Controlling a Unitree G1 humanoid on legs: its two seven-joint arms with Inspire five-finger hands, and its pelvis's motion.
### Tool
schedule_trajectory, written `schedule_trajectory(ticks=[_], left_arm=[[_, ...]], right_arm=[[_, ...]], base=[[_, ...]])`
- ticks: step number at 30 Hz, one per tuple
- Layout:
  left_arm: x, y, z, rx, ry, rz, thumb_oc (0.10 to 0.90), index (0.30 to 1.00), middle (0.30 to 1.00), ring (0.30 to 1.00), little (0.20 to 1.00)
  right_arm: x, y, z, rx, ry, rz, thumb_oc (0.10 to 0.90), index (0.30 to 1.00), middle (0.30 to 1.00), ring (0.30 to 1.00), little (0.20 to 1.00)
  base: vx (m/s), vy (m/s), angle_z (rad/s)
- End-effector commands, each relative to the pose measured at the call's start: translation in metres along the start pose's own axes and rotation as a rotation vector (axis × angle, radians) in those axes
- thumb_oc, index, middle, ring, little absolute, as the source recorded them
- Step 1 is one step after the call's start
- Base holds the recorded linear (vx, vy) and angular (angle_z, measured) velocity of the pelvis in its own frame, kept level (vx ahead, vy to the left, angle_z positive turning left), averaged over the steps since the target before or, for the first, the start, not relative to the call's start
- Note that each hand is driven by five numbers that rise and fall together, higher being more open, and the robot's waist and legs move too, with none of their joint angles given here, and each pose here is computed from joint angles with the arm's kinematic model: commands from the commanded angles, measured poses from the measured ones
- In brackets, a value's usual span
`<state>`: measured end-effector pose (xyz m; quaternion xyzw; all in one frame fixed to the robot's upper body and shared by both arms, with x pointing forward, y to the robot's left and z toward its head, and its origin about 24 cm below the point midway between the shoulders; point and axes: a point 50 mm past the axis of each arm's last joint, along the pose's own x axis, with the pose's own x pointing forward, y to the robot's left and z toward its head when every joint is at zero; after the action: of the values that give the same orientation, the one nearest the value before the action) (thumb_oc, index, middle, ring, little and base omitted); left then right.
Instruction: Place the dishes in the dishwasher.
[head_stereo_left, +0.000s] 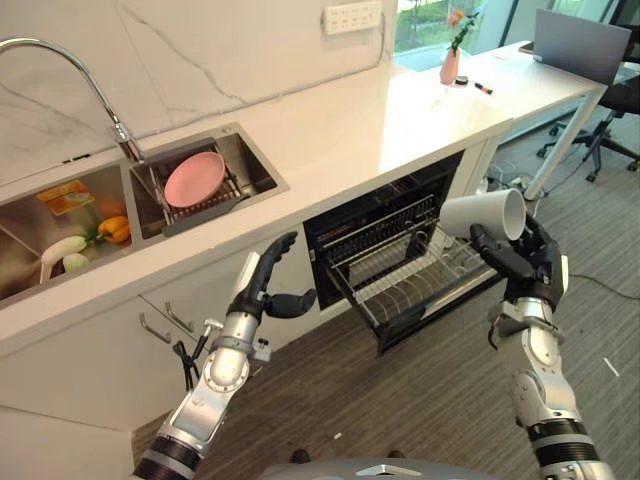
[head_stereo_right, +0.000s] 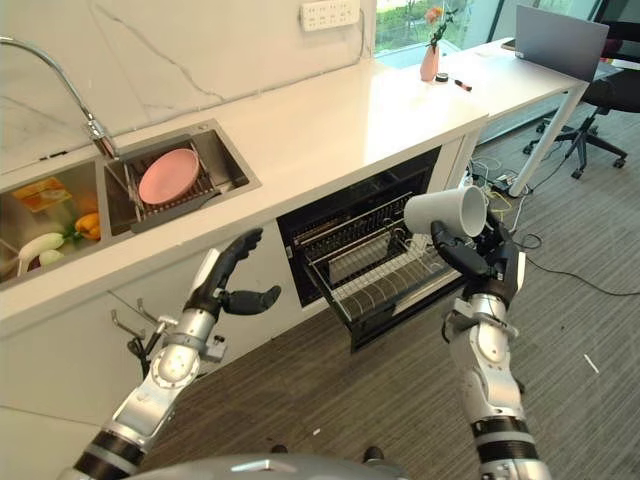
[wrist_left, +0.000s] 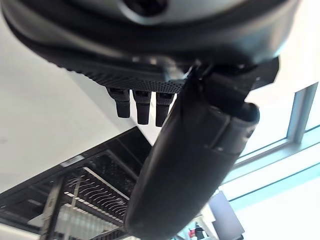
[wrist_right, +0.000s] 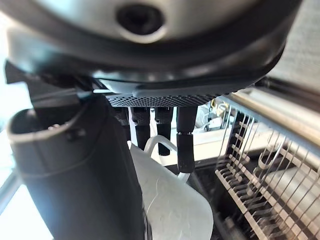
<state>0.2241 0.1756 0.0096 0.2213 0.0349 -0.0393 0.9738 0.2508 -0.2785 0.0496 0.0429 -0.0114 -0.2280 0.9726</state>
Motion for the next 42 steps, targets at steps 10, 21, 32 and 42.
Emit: schedule_trajectory(ticks=[10,21,32,42], left_arm=[[-0.016,0.025,-0.034,0.031,0.116,-0.02,0.8,0.9,0.9,0.9,0.9],[-0.024,0.022,-0.077,0.076,0.312,-0.005,0.8,0.9,0.9,0.9,0.9],[-0.007,0.021,-0.087,0.045,0.377,0.053,0.8,0.9,0.9,0.9,0.9],[-0.02,0.011,-0.115,0.096,0.529,0.021,0.8,0.9,0.9,0.9,0.9]], right_arm=[[0.061,0.012,0.074,-0.459,-0.25,0.114,0.4,0.3,0.3,0.3,0.3],[0.103,0.033,0.082,-0.731,-0.174,0.111,0.4,0.3,0.3,0.3,0.3],[0.123,0.061,0.064,-0.732,0.049,0.023,0.536,0.505,0.505,0.505,0.505],[0.121,0.078,0.068,-0.808,-0.021,0.082,0.8,0.9,0.9,0.9,0.9]], base=[[-0.03,0.007,0.19],[-0.03,0.011,0.21],[-0.04,-0.009,0.13],[0.0,0.009,0.01]])
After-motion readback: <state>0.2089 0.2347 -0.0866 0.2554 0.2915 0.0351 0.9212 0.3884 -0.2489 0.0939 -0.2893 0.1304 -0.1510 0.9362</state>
